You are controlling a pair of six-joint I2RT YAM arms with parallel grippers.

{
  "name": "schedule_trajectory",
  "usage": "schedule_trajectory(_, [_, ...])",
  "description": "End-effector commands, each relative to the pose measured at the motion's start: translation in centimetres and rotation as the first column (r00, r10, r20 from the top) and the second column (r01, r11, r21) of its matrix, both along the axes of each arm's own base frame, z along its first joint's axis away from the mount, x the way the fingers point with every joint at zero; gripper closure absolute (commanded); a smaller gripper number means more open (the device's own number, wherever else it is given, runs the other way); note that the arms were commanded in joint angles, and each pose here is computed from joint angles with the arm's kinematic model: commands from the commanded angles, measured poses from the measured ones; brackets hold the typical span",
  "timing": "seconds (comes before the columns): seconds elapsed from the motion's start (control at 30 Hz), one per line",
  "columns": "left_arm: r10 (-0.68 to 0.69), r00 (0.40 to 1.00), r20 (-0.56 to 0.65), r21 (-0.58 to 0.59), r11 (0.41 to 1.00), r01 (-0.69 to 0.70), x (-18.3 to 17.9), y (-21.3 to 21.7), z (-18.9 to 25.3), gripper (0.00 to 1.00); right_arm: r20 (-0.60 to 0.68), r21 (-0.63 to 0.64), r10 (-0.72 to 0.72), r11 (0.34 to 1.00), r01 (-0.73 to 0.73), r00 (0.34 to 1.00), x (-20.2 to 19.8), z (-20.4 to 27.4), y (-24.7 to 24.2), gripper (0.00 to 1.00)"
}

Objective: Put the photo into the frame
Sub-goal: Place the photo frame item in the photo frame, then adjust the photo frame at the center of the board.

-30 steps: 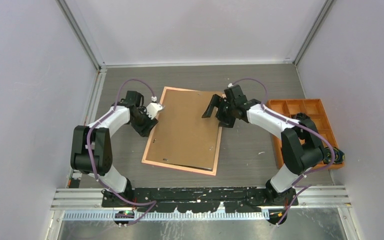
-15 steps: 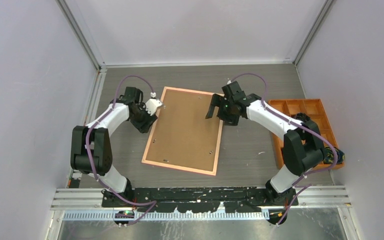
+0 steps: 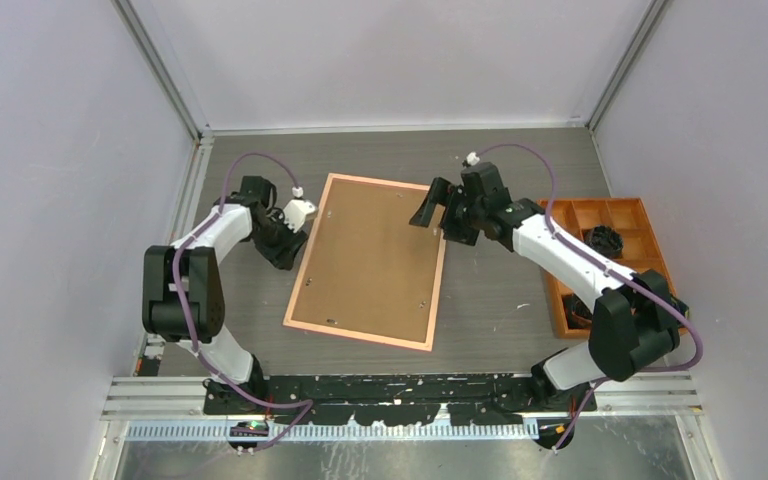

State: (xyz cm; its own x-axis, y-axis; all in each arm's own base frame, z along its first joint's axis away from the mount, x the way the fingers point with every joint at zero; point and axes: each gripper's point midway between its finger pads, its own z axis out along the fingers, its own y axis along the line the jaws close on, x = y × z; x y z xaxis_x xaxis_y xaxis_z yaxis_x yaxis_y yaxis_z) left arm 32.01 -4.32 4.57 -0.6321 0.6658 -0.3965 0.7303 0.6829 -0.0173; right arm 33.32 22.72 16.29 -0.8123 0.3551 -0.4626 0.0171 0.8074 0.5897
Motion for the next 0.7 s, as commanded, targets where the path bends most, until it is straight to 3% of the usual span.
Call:
schedule_trajectory(0.0, [-0.06, 0.998, -0.02, -0.056, 0.997, 0.059, -1.6, -0.6, -0.2, 0.47, -0.044, -0.018, -0.087, 0.996, 0.086, 0.995, -1.4, -2.0, -1.2, 0.0])
schedule_trajectory(0.1, [-0.086, 0.996, -0.017, -0.071, 0.994, 0.084, -2.5, -0.9, -0.7, 0.47, -0.062, -0.011, -0.141, 0.99, 0.14, 0.988, -2.4, -3.4, -2.4, 0.0])
schedule_trajectory(0.3, [-0.094, 0.995, -0.042, -0.087, 0.992, 0.09, -3.0, -1.8, -1.4, 0.47, -0.152, 0.0, -0.11, 0.994, 0.112, 0.982, -3.7, -6.3, -2.2, 0.0])
schedule_trajectory(0.47, [-0.12, 0.992, -0.038, -0.153, 0.982, 0.113, -3.4, -4.0, -1.2, 0.46, -0.199, 0.061, -0.111, 0.99, 0.125, 0.974, -2.9, -7.6, -2.6, 0.0])
schedule_trajectory(0.67, [-0.174, 0.984, -0.044, -0.182, 0.97, 0.163, -4.2, -6.8, -1.0, 0.45, -0.247, 0.049, -0.119, 0.99, 0.135, 0.962, -1.4, -9.6, -3.6, 0.0])
